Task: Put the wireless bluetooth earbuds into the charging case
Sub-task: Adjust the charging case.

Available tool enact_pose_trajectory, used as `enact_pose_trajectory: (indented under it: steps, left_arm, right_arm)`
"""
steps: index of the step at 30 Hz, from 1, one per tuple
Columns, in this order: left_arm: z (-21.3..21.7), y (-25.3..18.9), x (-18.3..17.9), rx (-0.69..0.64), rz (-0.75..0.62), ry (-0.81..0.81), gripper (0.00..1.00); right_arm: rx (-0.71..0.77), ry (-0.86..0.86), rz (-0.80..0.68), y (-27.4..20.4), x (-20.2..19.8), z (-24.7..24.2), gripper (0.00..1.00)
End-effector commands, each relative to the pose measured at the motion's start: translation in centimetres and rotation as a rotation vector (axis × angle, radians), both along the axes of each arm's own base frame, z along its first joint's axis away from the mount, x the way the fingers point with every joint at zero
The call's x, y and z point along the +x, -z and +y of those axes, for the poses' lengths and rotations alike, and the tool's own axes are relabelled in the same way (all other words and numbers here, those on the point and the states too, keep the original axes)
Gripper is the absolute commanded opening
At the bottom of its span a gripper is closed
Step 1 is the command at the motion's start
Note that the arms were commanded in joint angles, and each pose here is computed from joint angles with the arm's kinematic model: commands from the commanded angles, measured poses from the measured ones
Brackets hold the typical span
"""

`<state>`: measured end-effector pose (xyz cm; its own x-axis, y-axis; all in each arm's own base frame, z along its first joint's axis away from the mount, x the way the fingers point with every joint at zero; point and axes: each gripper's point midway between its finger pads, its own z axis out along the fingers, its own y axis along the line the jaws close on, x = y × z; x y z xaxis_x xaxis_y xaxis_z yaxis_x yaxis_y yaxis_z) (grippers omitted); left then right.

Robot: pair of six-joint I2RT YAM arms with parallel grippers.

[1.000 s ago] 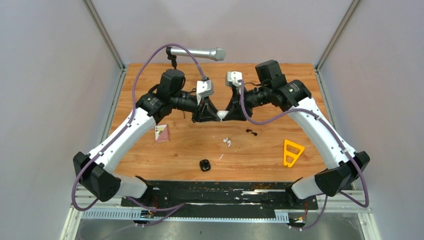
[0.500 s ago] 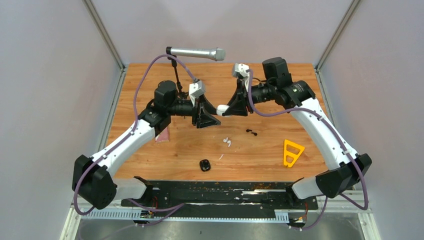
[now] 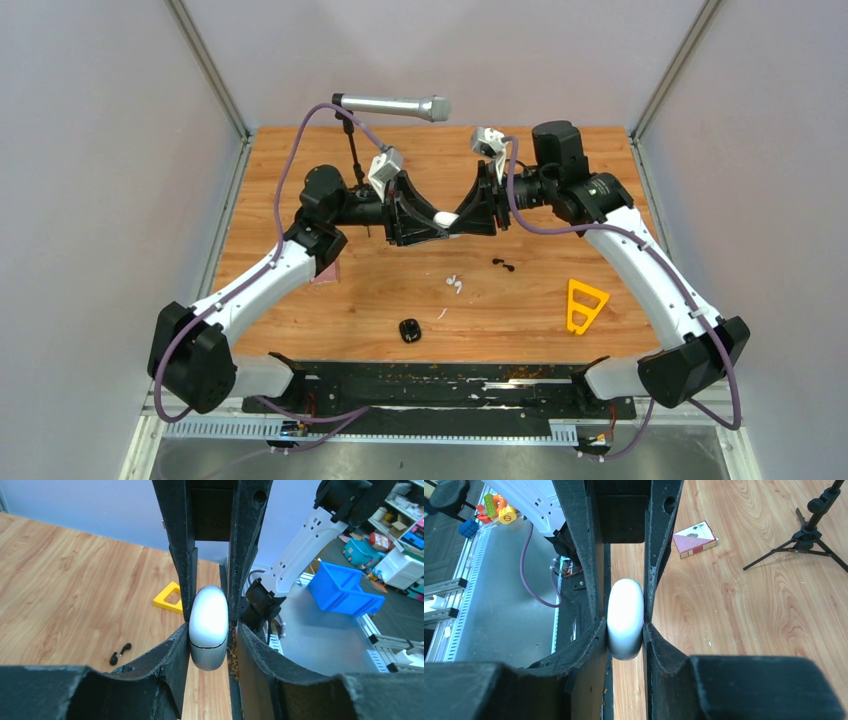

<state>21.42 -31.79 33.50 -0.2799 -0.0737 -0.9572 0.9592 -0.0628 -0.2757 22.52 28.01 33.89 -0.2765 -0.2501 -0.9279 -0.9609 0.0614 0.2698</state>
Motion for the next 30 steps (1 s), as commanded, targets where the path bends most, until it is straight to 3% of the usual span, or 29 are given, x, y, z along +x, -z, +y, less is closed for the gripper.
enact_pose_trajectory:
  steps: [1, 15, 20, 27, 30]
  left_arm:
    - [-0.3, -1.5, -0.4, -0.029, -0.018, 0.032, 0.47]
    - [-0.5, -1.5, -0.3, -0.042, -0.023, 0.043, 0.37]
    - [-0.5, -1.7, -0.2, -0.045, -0.025, 0.043, 0.4]
    - [-0.6, -1.5, -0.1, -0.043, -0.02, 0.047, 0.35]
    - [-0.6, -1.5, -0.1, -0.043, -0.02, 0.048, 0.38]
  right_arm:
    - [0.06, -0.006, -0.097, -2.9, 0.1, 0.2, 0.0]
    - [0.001, -0.005, -0.186, -3.0, 0.9, -0.2, 0.0]
    - [-0.021, 0.0, -0.18, -2.2, 1.1, -0.2, 0.0]
    - [-0.029, 0.007, -0.188, -2.0, 1.4, -0.1, 0.0]
    - [-0.034, 0.013, -0.192, -1.9, 1.5, -0.1, 0.0]
